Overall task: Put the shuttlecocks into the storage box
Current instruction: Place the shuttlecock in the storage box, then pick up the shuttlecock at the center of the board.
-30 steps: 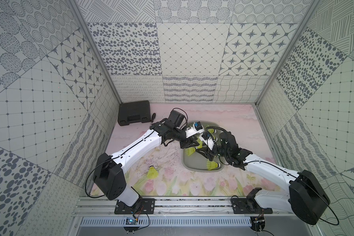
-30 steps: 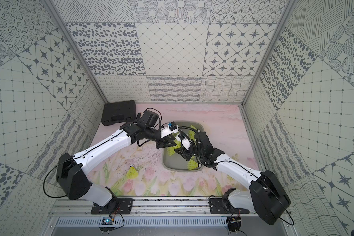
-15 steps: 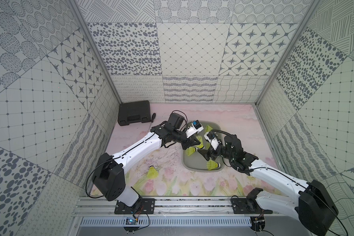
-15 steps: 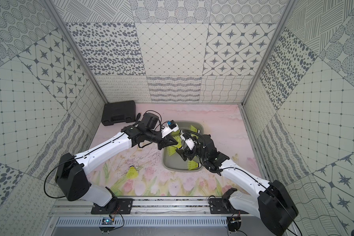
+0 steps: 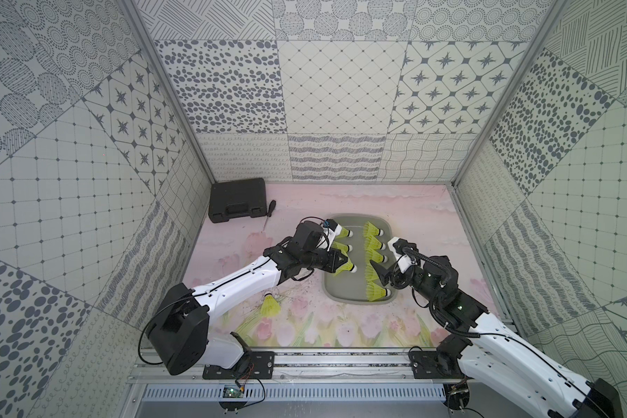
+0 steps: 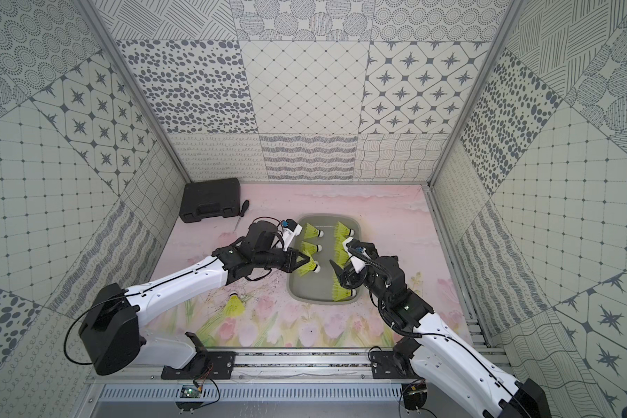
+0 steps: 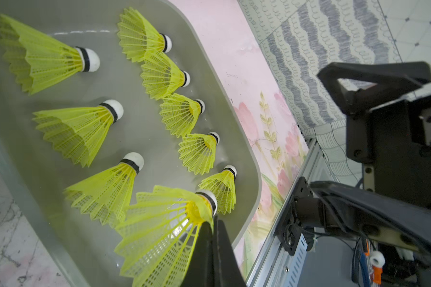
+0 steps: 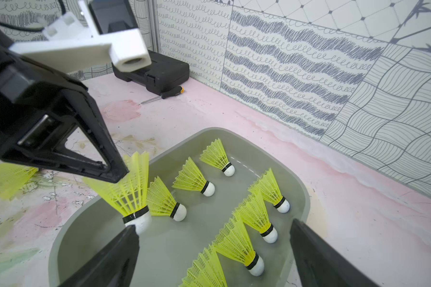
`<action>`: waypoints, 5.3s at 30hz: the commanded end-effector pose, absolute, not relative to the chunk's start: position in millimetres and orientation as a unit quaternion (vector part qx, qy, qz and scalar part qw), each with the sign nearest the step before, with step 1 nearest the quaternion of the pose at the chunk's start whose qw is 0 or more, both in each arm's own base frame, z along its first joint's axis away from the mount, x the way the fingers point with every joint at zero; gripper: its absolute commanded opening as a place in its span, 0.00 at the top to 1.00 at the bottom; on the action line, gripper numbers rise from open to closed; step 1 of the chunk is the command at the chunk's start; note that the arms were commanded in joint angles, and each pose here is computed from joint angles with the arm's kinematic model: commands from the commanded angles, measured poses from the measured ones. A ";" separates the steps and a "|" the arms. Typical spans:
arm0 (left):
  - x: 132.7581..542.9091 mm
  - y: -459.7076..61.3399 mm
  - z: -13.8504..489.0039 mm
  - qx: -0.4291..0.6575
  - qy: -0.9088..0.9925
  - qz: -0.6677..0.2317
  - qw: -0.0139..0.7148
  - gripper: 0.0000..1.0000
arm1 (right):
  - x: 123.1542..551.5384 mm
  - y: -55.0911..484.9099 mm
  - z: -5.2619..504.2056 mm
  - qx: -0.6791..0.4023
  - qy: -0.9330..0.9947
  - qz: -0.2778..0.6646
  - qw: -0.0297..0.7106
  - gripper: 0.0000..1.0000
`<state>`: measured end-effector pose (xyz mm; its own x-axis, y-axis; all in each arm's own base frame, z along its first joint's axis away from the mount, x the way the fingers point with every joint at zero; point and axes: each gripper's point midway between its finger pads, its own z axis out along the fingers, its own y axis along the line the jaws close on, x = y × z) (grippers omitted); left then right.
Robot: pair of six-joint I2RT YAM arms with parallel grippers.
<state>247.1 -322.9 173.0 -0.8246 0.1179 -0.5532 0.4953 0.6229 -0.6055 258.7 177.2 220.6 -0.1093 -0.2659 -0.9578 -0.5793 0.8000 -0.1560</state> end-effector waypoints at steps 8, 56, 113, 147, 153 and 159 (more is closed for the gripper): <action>252.4 -322.9 143.6 -0.061 0.882 -0.414 0.215 1.00 | 266.7 167.1 217.1 -0.270 0.741 0.103 0.606 0.00; 284.6 -317.9 85.3 -0.091 0.892 -0.368 0.246 1.00 | 271.2 168.6 199.7 -0.265 0.762 0.108 0.581 0.00; 200.8 -77.2 127.1 -0.282 0.891 -0.082 0.345 0.43 | 284.6 176.0 192.4 -0.257 0.774 0.112 0.567 0.00; 159.6 -93.3 77.2 -0.534 0.829 -0.069 0.150 0.11 | 283.8 179.0 177.0 -0.257 0.783 0.122 0.553 0.00; 161.0 -91.7 72.0 -0.541 0.824 -0.069 0.155 0.13 | 283.3 179.4 176.8 -0.258 0.783 0.123 0.552 0.00; 171.9 -83.9 64.3 -0.543 0.813 -0.073 0.196 0.25 | 283.4 180.7 179.0 -0.258 0.782 0.127 0.553 0.00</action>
